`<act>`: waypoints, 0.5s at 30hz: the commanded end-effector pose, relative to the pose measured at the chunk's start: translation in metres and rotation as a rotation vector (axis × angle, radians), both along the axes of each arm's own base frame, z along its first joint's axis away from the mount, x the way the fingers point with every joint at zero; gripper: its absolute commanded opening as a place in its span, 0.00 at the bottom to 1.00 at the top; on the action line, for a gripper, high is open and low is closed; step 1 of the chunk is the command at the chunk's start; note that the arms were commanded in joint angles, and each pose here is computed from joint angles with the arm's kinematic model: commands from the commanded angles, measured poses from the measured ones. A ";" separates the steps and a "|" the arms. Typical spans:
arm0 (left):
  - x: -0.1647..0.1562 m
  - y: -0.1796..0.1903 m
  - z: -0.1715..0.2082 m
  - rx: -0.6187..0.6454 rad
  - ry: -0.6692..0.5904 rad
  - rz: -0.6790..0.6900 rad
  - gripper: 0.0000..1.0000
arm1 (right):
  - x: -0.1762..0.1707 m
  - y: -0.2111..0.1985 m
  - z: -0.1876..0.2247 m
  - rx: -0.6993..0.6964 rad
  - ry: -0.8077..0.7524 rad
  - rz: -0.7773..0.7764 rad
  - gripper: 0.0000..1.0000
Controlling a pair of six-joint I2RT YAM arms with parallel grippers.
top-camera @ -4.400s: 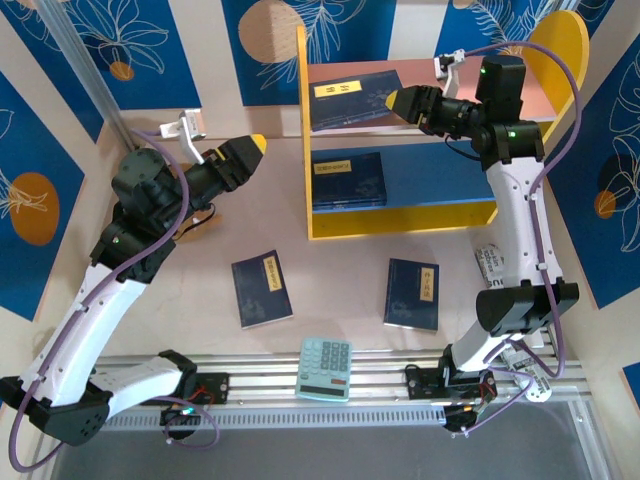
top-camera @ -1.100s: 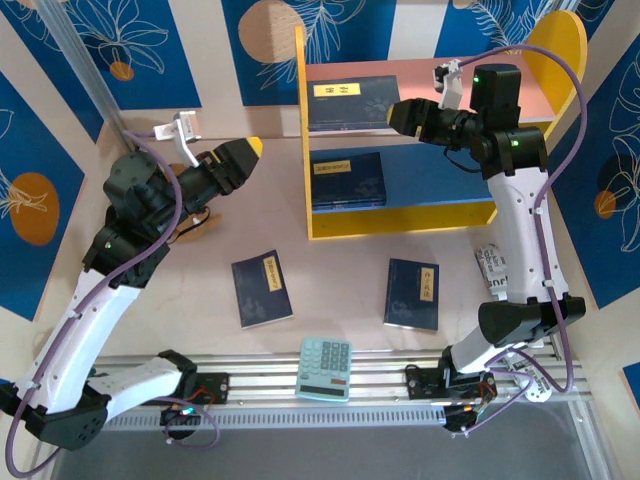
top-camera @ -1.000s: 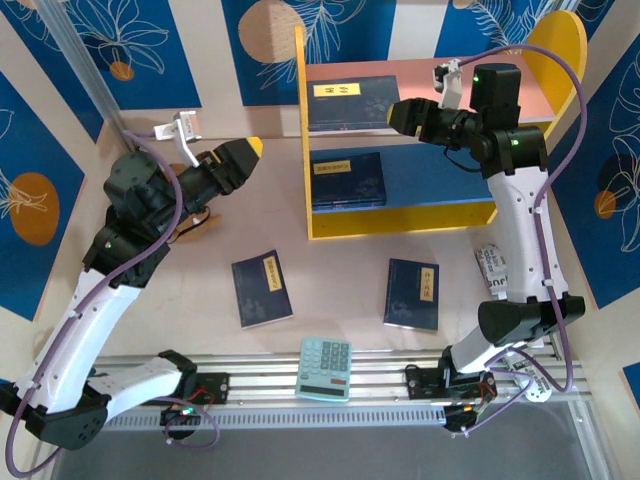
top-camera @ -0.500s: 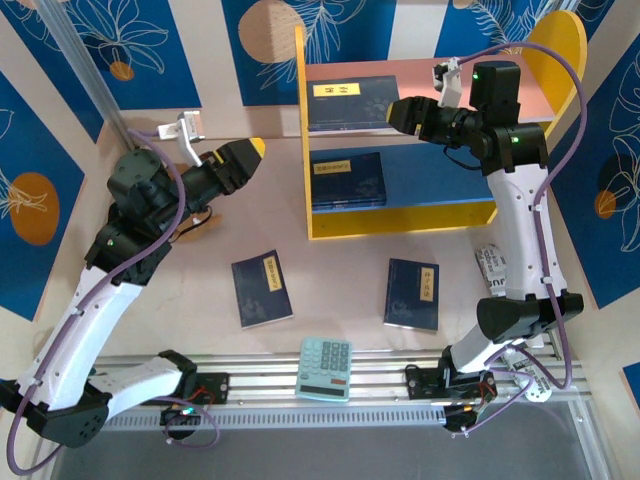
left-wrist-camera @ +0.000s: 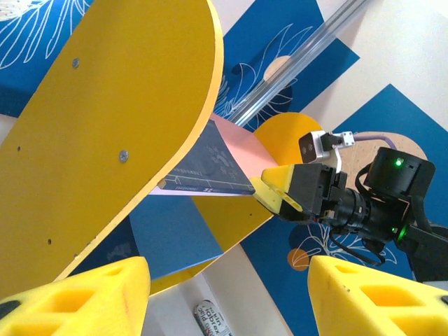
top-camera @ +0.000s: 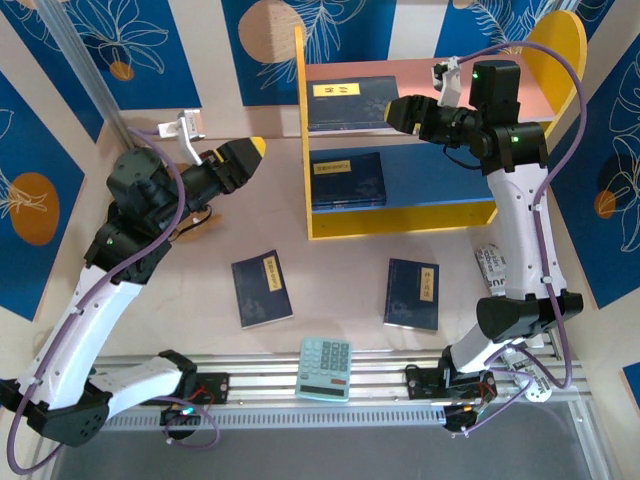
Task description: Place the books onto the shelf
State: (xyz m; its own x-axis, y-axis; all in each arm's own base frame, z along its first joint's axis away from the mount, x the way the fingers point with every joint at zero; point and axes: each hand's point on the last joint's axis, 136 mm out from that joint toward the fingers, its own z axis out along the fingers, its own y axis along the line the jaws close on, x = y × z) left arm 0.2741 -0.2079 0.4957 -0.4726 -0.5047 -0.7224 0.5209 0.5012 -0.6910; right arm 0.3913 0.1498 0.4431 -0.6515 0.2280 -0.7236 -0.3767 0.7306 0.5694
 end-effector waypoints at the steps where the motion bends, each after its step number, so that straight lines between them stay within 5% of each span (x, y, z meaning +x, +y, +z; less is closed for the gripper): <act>1: -0.008 -0.005 0.014 0.004 -0.044 -0.041 0.62 | 0.015 0.025 -0.029 0.009 0.069 0.074 0.67; 15: 0.000 -0.028 0.004 -0.009 -0.012 -0.130 0.64 | 0.018 0.022 -0.030 -0.014 0.063 0.050 0.72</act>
